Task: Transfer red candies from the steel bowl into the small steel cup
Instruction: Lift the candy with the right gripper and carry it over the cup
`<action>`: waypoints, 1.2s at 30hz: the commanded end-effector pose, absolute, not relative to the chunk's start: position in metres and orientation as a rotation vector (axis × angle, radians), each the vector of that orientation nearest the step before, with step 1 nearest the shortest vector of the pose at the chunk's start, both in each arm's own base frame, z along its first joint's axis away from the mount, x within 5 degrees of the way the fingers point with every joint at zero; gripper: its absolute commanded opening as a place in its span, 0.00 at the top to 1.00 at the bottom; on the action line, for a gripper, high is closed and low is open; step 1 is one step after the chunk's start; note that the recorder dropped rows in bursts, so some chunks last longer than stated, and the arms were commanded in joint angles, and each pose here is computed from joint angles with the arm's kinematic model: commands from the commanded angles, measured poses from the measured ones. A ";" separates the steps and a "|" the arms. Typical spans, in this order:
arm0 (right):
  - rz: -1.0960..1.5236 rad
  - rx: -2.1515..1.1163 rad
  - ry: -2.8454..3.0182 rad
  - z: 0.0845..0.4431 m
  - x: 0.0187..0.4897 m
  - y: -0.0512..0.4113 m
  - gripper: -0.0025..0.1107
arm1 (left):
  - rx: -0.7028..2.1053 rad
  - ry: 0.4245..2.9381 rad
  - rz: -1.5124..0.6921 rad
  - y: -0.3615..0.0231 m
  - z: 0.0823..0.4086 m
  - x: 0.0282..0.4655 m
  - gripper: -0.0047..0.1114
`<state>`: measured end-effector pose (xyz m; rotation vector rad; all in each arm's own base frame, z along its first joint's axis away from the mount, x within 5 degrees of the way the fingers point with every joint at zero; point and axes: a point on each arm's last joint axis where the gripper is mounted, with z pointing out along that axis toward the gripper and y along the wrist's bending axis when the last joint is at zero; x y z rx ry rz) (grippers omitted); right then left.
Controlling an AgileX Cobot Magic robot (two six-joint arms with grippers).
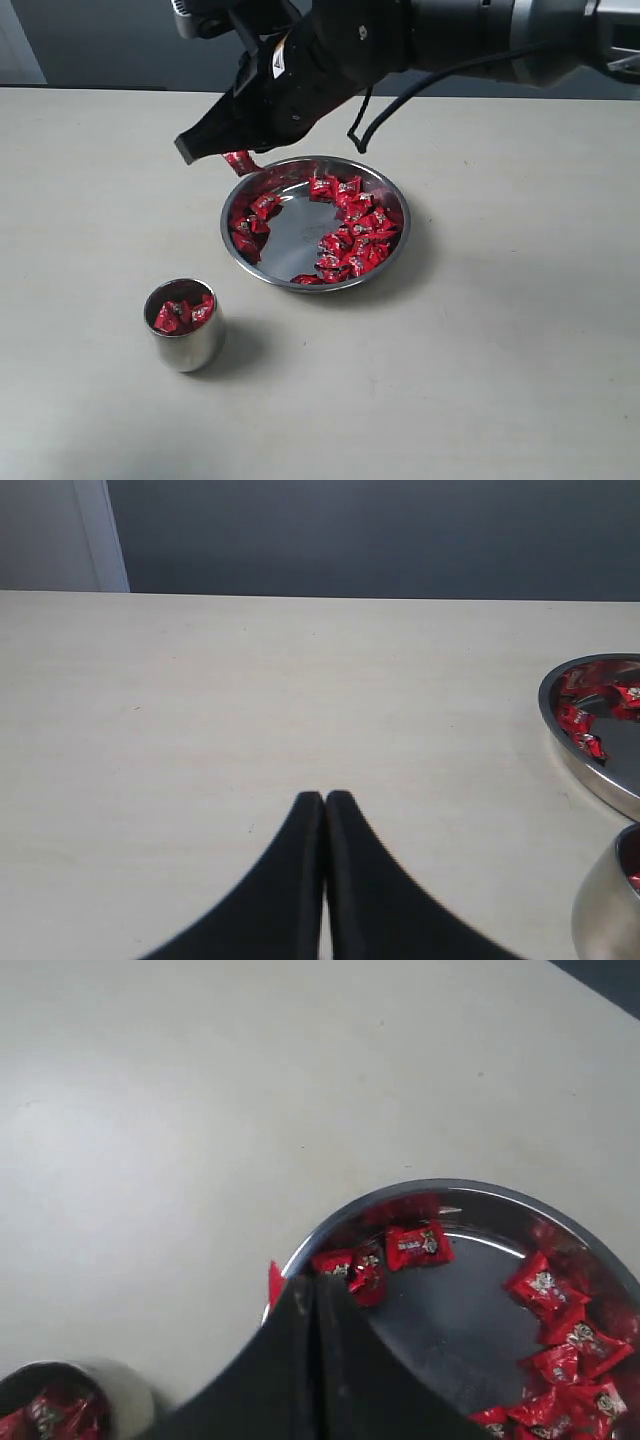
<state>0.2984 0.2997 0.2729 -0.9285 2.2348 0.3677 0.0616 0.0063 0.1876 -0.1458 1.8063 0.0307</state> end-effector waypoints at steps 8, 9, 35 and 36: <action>0.398 -1.143 2.192 0.285 0.248 0.325 0.98 | -0.143 1.804 0.026 0.006 0.187 0.061 0.96; 0.398 -1.159 2.194 0.285 0.245 0.327 0.98 | -0.143 1.804 0.026 0.006 0.187 0.061 0.96; 0.499 -1.263 2.283 0.263 0.219 0.336 0.98 | -0.143 1.804 0.026 0.006 0.187 0.061 0.96; 0.500 -1.260 2.280 0.263 0.220 0.336 0.98 | -0.143 1.804 0.026 0.006 0.187 0.061 0.96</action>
